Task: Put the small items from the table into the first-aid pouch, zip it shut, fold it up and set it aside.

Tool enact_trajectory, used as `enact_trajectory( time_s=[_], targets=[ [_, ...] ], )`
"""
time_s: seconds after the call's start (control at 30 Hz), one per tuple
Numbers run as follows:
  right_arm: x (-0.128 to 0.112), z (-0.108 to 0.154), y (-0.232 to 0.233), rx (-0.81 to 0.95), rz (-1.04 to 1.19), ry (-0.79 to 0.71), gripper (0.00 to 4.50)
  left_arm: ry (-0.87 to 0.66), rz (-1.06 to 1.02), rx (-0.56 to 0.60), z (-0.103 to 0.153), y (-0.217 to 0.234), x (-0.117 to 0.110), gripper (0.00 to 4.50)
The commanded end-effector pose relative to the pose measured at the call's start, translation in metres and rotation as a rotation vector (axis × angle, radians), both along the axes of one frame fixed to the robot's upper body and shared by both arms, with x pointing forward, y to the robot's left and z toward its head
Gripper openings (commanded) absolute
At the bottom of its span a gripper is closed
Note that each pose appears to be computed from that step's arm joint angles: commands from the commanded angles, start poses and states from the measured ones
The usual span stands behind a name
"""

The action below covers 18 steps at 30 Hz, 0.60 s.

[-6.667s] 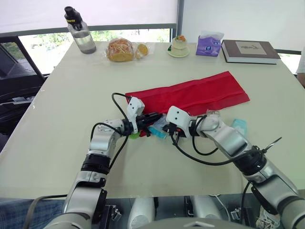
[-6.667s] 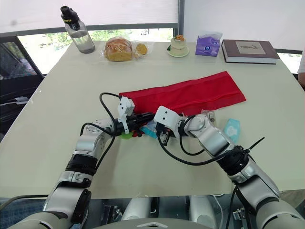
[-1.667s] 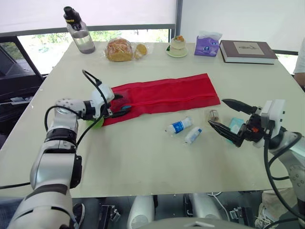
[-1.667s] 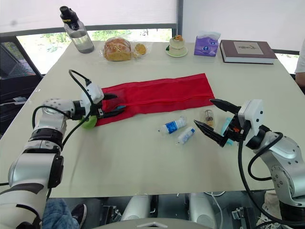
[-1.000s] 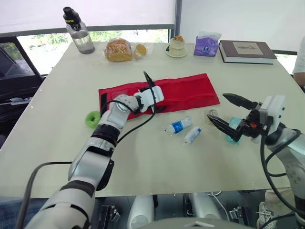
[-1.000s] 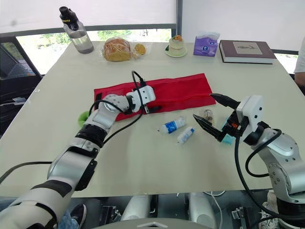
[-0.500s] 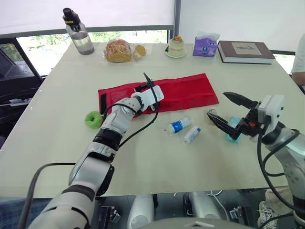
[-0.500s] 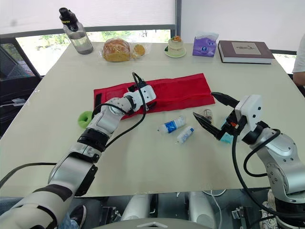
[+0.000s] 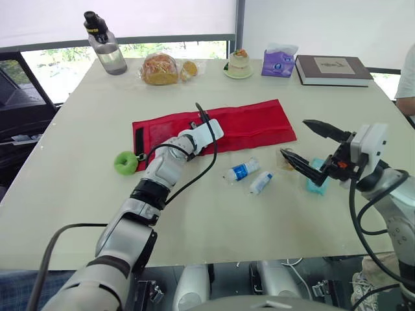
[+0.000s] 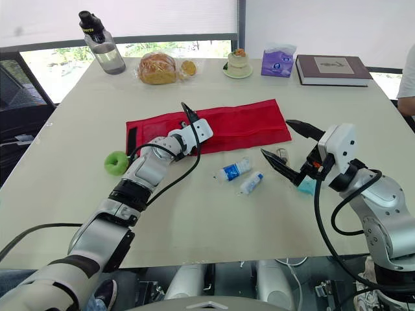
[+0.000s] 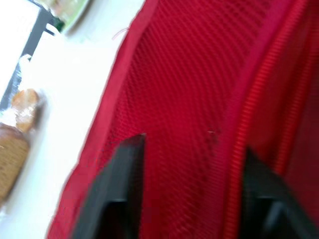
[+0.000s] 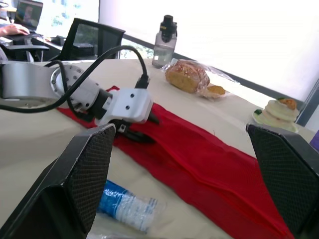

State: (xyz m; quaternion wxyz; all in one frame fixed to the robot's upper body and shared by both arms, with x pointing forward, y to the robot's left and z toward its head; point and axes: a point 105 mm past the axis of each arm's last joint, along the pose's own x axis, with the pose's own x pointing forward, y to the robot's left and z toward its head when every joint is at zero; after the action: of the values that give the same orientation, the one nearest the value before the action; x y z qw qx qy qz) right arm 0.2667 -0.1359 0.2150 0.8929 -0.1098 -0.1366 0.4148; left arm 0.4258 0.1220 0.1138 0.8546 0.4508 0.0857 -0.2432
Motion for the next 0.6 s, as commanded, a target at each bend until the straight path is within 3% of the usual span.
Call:
enact_trajectory(
  time_s=[0.03, 0.23, 0.6],
  targets=[
    [-0.001, 0.007, 0.000, -0.007, -0.002, -0.037, 4.50, -0.008, 0.008, -0.010, 0.003, 0.000, 0.001, 0.30],
    [-0.003, 0.006, -0.002, -0.013, -0.010, -0.030, 4.50, -0.067, -0.091, -0.041, 0.015, -0.019, 0.002, 0.14],
    [-0.006, 0.004, -0.006, -0.012, -0.030, -0.013, 4.50, -0.079, -0.344, 0.052, 0.008, -0.049, -0.013, 0.14]
  ],
)
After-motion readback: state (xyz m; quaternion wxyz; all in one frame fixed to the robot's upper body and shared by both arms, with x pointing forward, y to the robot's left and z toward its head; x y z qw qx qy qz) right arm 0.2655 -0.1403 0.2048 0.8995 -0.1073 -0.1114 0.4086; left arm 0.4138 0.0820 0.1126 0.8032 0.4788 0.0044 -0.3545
